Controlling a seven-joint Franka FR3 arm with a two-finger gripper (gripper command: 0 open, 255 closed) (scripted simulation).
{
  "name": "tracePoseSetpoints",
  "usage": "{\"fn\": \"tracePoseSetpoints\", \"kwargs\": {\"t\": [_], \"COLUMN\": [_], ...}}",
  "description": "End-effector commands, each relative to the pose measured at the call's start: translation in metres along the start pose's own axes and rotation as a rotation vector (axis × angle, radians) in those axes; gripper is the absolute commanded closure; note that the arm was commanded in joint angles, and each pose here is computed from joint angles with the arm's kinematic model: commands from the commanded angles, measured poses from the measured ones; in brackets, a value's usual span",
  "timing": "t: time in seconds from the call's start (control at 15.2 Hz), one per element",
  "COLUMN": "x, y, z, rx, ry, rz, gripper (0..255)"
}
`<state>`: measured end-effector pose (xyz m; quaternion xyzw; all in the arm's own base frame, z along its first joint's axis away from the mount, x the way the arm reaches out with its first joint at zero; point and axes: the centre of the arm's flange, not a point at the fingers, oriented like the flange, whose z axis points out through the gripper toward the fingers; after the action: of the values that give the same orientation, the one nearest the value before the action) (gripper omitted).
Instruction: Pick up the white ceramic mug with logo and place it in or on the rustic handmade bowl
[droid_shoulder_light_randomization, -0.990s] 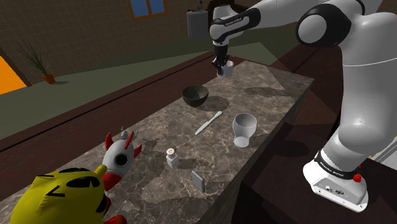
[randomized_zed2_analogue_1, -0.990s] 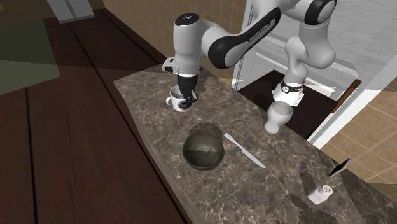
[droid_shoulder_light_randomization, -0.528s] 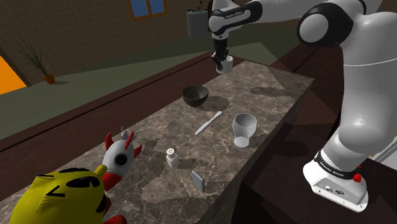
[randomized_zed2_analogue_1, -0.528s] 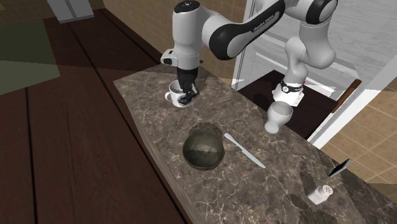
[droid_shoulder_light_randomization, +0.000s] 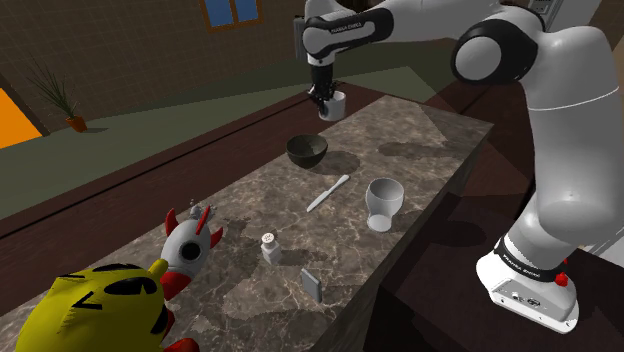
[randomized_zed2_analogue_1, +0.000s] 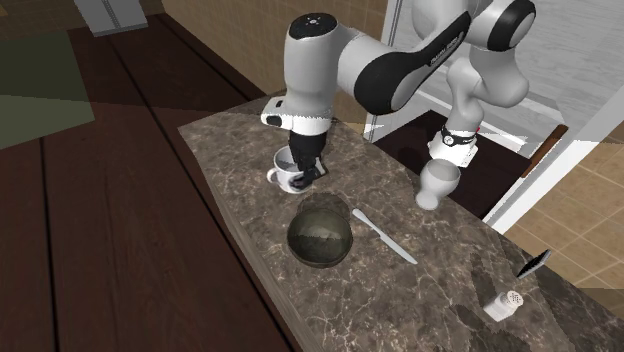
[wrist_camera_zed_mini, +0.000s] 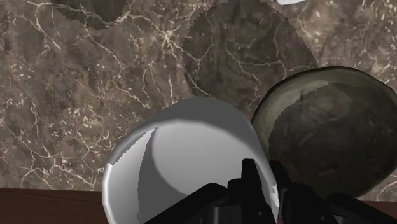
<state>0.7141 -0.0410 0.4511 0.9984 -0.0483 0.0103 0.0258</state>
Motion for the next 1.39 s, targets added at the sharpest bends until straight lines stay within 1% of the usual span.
{"fn": "tracePoseSetpoints", "kwargs": {"t": [0.0,0.53,1.32], "x": [0.006,0.031,0.029], "y": [-0.026,-0.131,-0.134], "z": [-0.005,-0.016,0.047], "rx": [0.000,0.000,0.000], "ry": [0.000,0.000,0.000], "rz": [0.001,0.001,0.001], "gripper": [255,255,255]}}
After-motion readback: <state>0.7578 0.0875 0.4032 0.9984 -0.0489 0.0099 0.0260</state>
